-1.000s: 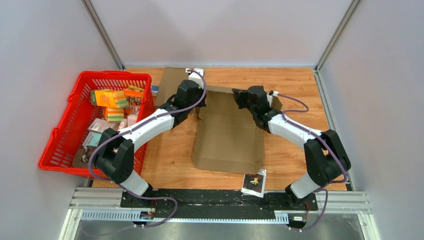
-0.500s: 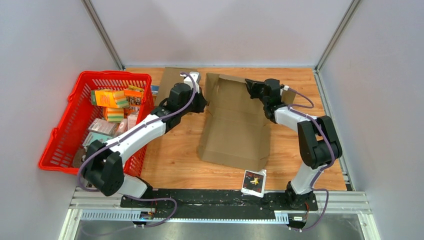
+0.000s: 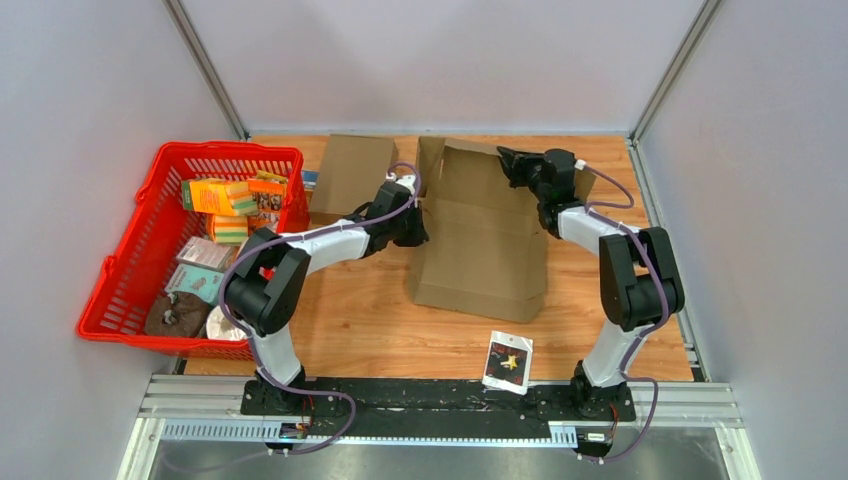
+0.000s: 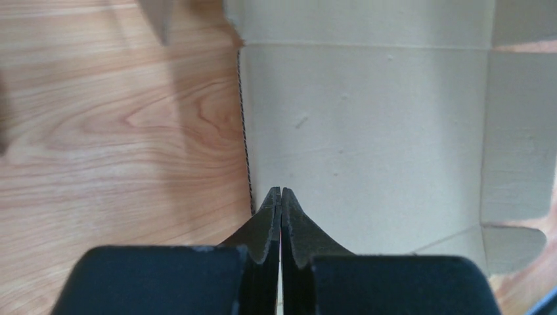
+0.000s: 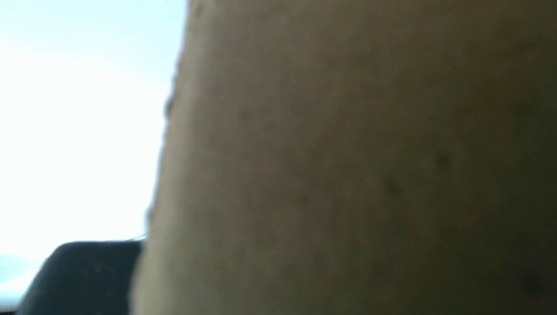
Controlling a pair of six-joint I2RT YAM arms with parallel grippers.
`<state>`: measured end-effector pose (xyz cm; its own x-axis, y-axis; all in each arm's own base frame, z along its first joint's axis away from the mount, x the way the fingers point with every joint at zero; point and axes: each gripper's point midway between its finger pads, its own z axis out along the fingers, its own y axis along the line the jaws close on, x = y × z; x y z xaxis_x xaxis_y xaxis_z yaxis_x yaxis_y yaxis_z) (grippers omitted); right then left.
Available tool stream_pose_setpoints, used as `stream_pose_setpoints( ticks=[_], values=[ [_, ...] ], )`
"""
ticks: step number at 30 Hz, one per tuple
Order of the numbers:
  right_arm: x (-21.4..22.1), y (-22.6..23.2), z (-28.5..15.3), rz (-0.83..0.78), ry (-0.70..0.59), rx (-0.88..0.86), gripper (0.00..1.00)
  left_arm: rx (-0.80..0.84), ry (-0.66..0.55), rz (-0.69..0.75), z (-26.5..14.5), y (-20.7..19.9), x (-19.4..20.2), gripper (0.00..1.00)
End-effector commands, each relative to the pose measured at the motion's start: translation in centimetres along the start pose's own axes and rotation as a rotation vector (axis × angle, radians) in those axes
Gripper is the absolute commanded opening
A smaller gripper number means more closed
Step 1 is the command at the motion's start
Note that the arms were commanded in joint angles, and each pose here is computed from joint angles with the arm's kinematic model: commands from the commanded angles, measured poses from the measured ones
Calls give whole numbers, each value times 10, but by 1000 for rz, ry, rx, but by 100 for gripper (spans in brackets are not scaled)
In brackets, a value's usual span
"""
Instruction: Fold the paper box
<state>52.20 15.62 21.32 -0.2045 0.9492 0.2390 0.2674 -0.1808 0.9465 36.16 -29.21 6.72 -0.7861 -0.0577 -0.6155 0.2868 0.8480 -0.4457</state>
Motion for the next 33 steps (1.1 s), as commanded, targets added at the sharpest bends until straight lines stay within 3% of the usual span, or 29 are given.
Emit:
stream_pose_setpoints(
  ticks=[1, 7, 14, 18, 20, 21, 24, 28, 31, 32, 33],
  values=[
    [10, 20, -3, -51, 80, -74, 9, -187, -54, -81, -2, 37, -15, 0],
    [20, 3, -10, -219, 197, -58, 9, -384, 23, -157, 7, 87, 12, 0],
    [23, -18, -29, -415, 198, -106, 4, -369, 18, -164, 13, 88, 11, 0],
    [16, -37, -34, -450, 166, -95, 1, -264, -79, -125, 5, 69, -8, 0],
    [14, -39, -38, -439, 159, -121, 1, -198, -147, -76, -11, 55, -24, 5],
    [14, -41, -37, -435, 162, -115, 1, -172, -175, -57, -17, 49, -31, 16],
    [18, -34, -38, -442, 173, -133, 1, -134, -265, 19, -44, 36, -56, 35],
    [17, -31, -42, -448, 159, -134, 1, -197, -367, 40, -75, 43, -105, 37],
    [15, -32, -42, -446, 152, -130, 1, -232, -282, 52, -65, 45, -130, 39],
    [15, -31, -42, -442, 151, -132, 1, -281, -176, 52, -62, 56, -117, 38],
    [15, -32, -42, -430, 150, -133, 1, -276, -163, 64, -50, 52, -132, 38]
  ],
)
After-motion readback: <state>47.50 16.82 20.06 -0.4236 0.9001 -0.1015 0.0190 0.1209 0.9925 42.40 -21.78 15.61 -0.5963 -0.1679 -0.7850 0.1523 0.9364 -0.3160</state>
